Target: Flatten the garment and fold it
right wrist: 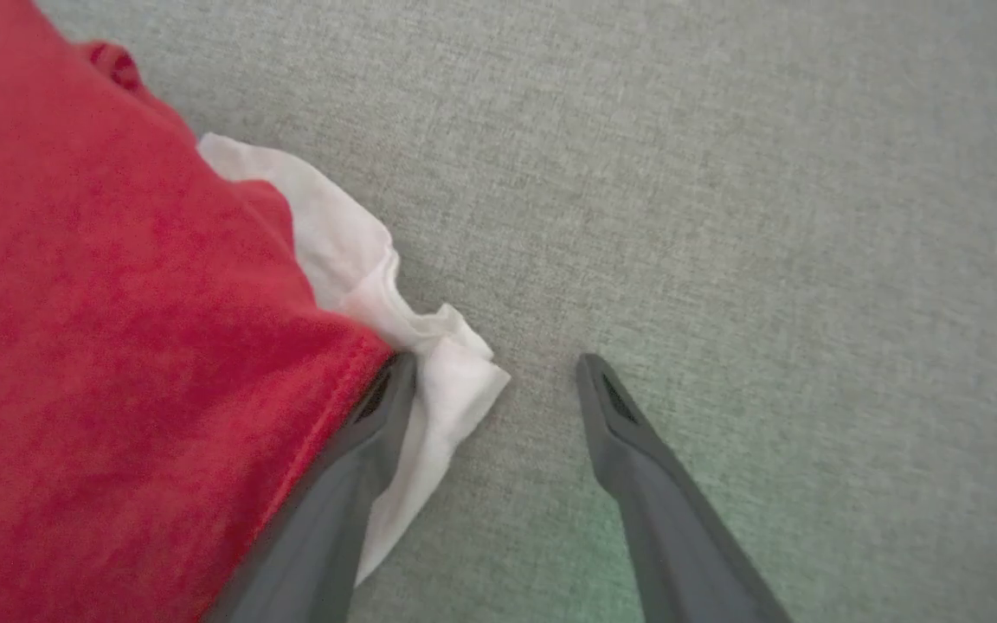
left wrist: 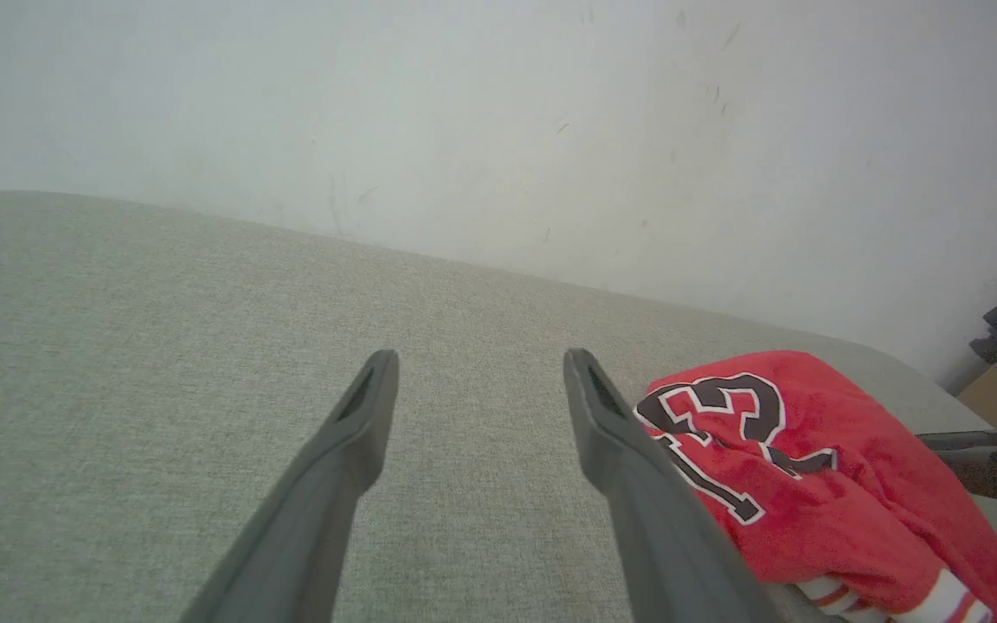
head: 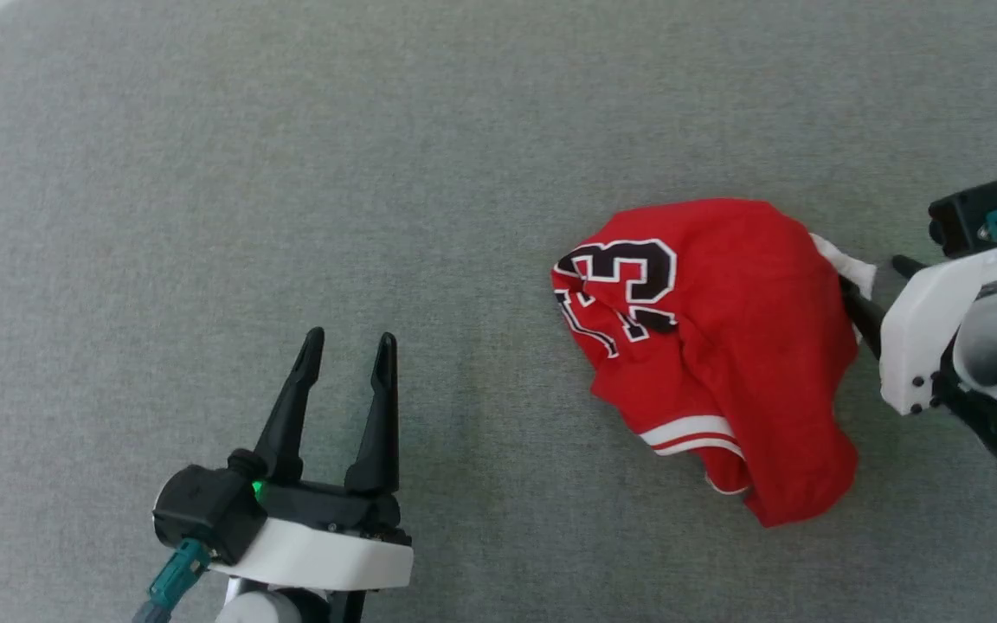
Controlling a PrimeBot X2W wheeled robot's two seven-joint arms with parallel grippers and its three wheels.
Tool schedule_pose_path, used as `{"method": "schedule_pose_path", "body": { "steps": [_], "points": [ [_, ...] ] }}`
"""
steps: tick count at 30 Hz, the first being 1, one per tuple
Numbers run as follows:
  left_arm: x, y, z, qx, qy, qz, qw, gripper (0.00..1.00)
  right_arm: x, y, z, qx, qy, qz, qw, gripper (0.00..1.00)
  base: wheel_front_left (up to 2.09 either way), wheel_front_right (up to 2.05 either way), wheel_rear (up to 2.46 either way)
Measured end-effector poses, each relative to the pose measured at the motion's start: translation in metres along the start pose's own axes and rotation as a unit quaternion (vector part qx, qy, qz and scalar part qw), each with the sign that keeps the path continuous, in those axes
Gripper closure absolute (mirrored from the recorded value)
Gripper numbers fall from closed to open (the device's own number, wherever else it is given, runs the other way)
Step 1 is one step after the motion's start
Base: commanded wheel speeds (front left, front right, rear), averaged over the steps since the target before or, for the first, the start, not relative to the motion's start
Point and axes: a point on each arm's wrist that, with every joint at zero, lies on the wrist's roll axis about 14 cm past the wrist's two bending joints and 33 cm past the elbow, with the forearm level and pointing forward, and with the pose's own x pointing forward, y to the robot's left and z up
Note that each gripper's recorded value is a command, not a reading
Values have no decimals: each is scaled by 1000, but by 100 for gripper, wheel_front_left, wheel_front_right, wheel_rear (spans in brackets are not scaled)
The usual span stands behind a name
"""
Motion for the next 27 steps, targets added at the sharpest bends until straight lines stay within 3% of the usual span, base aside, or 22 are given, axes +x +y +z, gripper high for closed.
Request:
{"method": "schedule_pose_path", "body": {
  "steps": [3, 4, 5, 6, 15, 21, 27],
  "points": [
    [-1, 5, -3, 2, 6, 8, 1000, 0, 10, 7, 0, -11, 16, 17, 1000, 0, 0, 0, 0],
    [-2, 7, -5, 2, 8, 11, 1000, 0, 12, 8, -1, -17, 24, 22, 999, 13, 0, 0, 0],
    [-2, 9, -6, 3, 10, 13, 1000, 0, 14, 9, -1, -19, 29, 26, 999, 63, 0, 0, 0],
    [-3, 10, -7, 4, 11, 16, 1000, 0, 16, 10, 0, -20, 31, 28, 999, 100, 0, 0, 0],
    [-5, 9, -2, 0, 5, 16, 1000, 0, 9, 16, 13, -34, 1, 28, 999, 100, 0, 0, 0],
    [-9, 0, 13, -3, -15, 4, 1000, 0, -19, 6, 43, -38, -80, 4, 996, 100, 0, 0, 0],
    [-20, -9, 24, -6, -28, -6, 1000, 0, -69, -20, 94, -36, -183, -44, 981, 100, 0, 0, 0]
  ]
}}
